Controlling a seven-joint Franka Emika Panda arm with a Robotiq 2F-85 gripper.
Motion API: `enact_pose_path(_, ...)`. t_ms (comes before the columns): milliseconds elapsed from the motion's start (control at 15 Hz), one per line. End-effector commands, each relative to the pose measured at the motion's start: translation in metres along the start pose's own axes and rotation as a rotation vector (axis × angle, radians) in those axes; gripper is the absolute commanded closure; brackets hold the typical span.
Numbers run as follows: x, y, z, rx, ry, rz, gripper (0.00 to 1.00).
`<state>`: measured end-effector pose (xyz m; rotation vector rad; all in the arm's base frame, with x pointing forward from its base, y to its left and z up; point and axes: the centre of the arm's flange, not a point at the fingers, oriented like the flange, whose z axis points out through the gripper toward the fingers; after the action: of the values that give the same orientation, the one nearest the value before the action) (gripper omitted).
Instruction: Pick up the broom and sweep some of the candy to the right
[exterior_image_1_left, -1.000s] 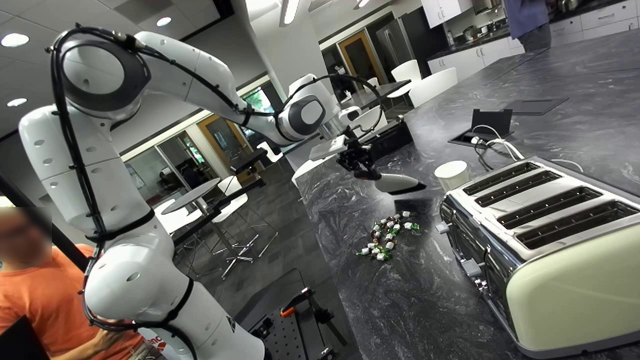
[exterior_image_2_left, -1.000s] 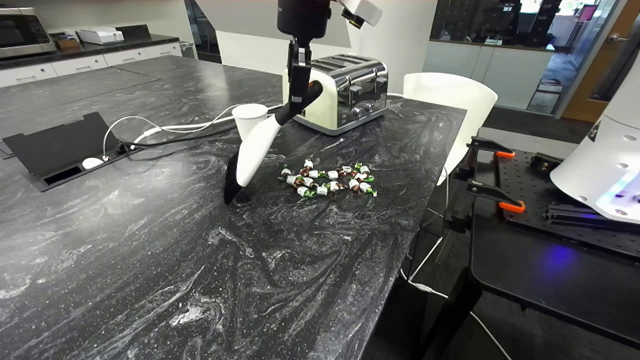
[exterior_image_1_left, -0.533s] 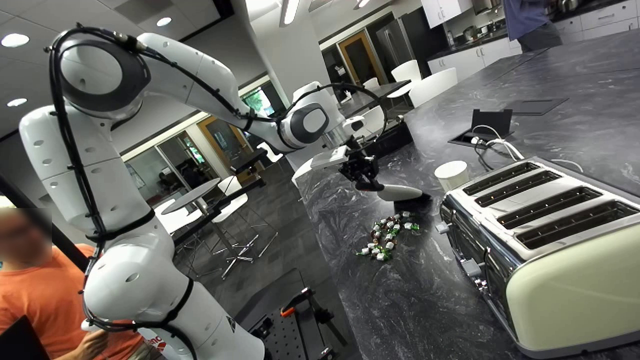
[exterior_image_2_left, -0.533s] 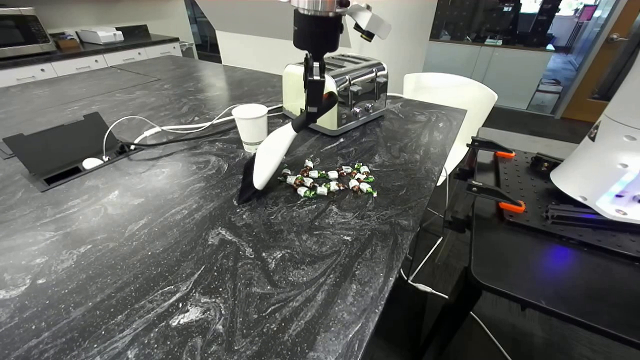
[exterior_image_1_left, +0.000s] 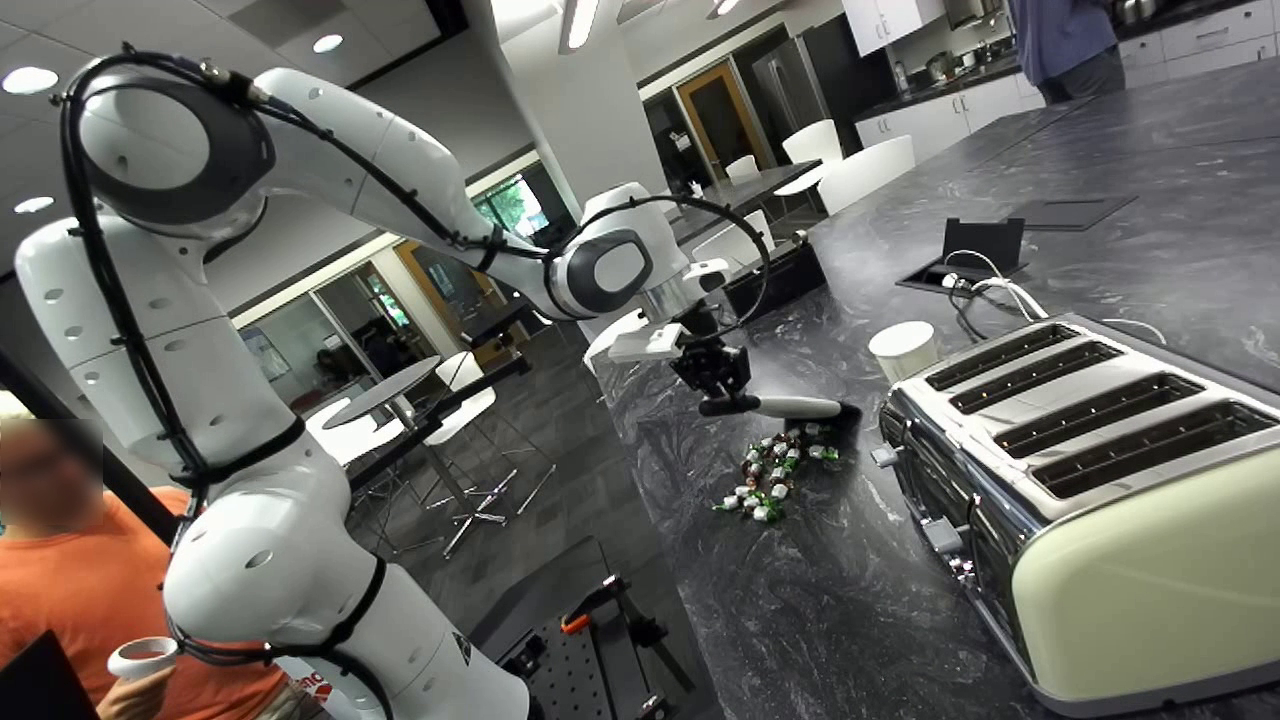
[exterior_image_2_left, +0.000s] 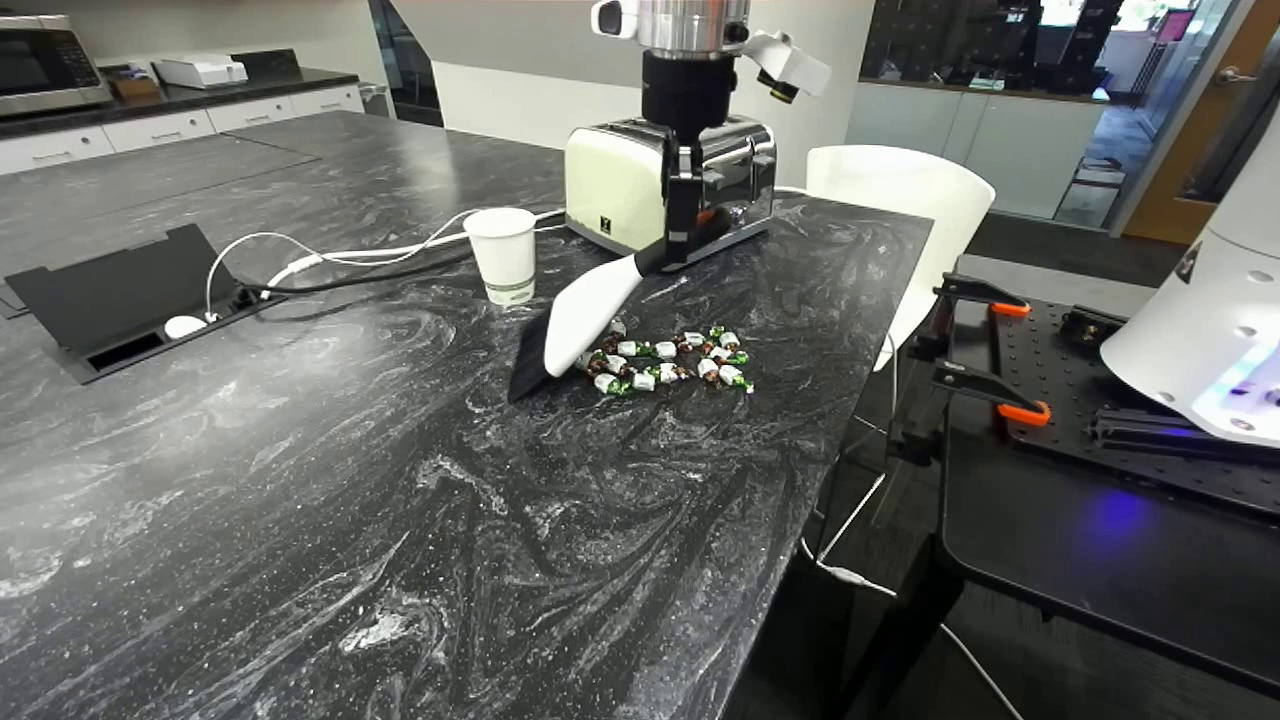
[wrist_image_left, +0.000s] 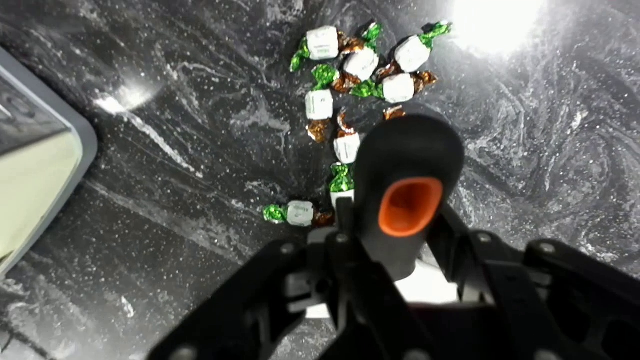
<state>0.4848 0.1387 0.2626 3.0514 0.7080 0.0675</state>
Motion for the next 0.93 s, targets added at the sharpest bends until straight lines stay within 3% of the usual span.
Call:
enact_pose_path(0,-0.041,0.0,-0.019,0.037,0.003,0.035,0.86)
enact_pose_path(867,-0.115,0.01,-0.02,0.031,-0.074,0.106,0.86)
